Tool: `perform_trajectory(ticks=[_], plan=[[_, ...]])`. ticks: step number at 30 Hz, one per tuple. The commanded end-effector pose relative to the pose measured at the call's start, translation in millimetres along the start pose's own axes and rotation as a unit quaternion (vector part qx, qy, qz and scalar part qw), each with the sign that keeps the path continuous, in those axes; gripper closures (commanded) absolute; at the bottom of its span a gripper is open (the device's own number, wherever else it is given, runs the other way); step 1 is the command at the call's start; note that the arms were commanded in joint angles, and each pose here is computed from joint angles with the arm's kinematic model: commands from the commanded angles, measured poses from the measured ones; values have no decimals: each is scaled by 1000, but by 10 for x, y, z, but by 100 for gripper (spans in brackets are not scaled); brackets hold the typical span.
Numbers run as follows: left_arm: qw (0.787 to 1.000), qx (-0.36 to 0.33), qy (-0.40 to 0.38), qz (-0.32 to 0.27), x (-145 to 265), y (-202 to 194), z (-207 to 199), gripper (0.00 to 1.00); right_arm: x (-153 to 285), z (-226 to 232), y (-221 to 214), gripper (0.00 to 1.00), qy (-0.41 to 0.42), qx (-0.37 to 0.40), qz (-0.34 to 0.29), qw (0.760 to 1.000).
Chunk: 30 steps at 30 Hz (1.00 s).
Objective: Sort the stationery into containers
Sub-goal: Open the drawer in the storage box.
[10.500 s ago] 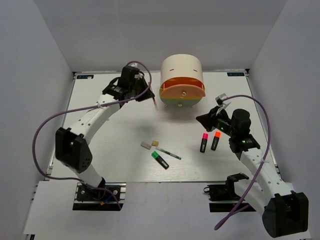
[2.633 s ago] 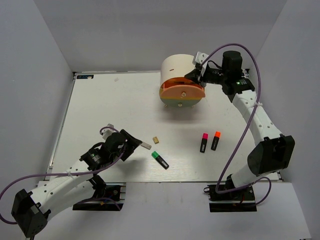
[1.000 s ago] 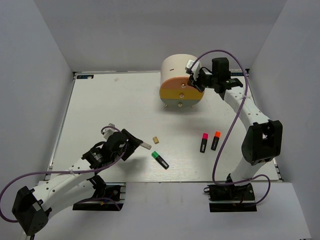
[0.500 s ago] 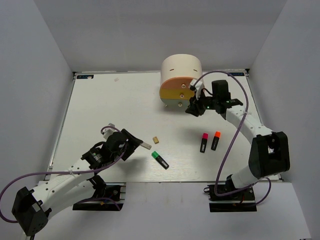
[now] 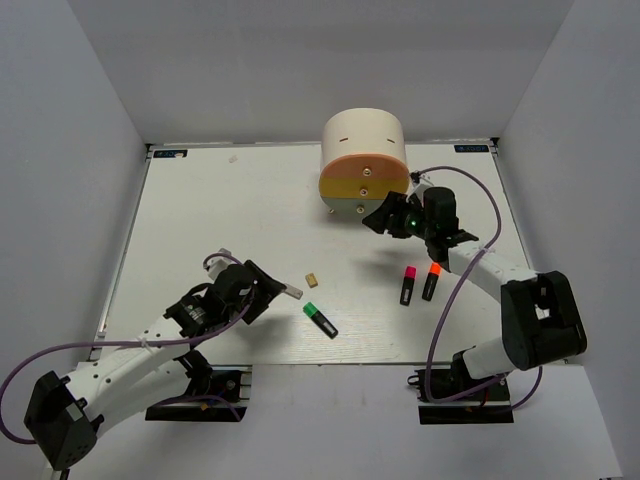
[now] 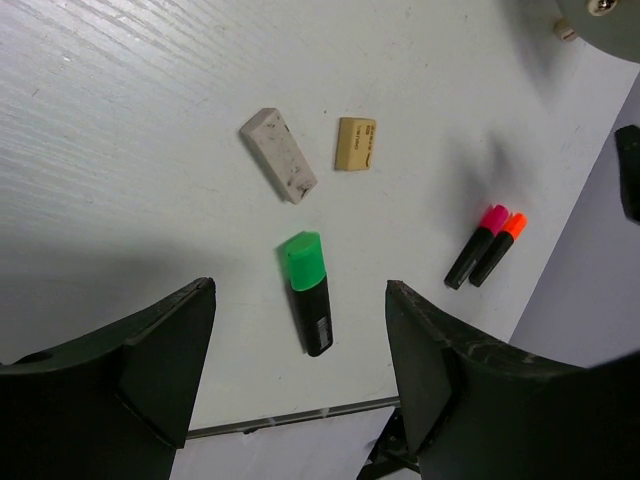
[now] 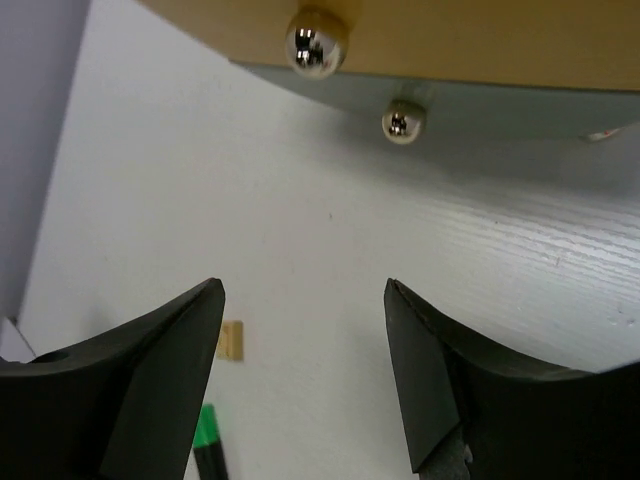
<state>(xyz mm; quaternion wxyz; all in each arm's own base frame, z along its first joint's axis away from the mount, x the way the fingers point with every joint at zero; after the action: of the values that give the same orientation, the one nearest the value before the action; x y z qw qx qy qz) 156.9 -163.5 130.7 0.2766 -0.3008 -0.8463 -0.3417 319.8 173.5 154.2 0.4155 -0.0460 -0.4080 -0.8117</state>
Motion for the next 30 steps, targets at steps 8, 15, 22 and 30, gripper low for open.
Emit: perform_trajectory(ticks=[8,15,22,30], plan=[[1000,-12,14,19,-45,-17,-63,21,-390,267,591,36,32,-145,-100,984],[999,-17,15,25,-88,-29,-90,21,-536,310,741,45,50,-170,-116,977],[999,-18,19,26,-86,-36,-72,21,-620,249,745,46,33,-212,-124,969],[999,-18,19,26,-86,-36,-72,21,-686,247,760,49,22,-236,-127,963]])
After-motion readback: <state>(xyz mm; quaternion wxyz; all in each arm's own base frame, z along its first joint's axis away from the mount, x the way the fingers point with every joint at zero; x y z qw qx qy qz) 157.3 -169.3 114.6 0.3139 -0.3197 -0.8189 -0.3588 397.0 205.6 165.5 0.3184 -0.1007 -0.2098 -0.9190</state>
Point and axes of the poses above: each gripper's point midway between its finger pads, its own x axis back along the fingers, its own z axis along the line the jaws close on, y = z × x, the point moved 5 cm from there along x, back along the fingers, and after that the axes turned 9 degrees about -x, right-handed, at the moved point
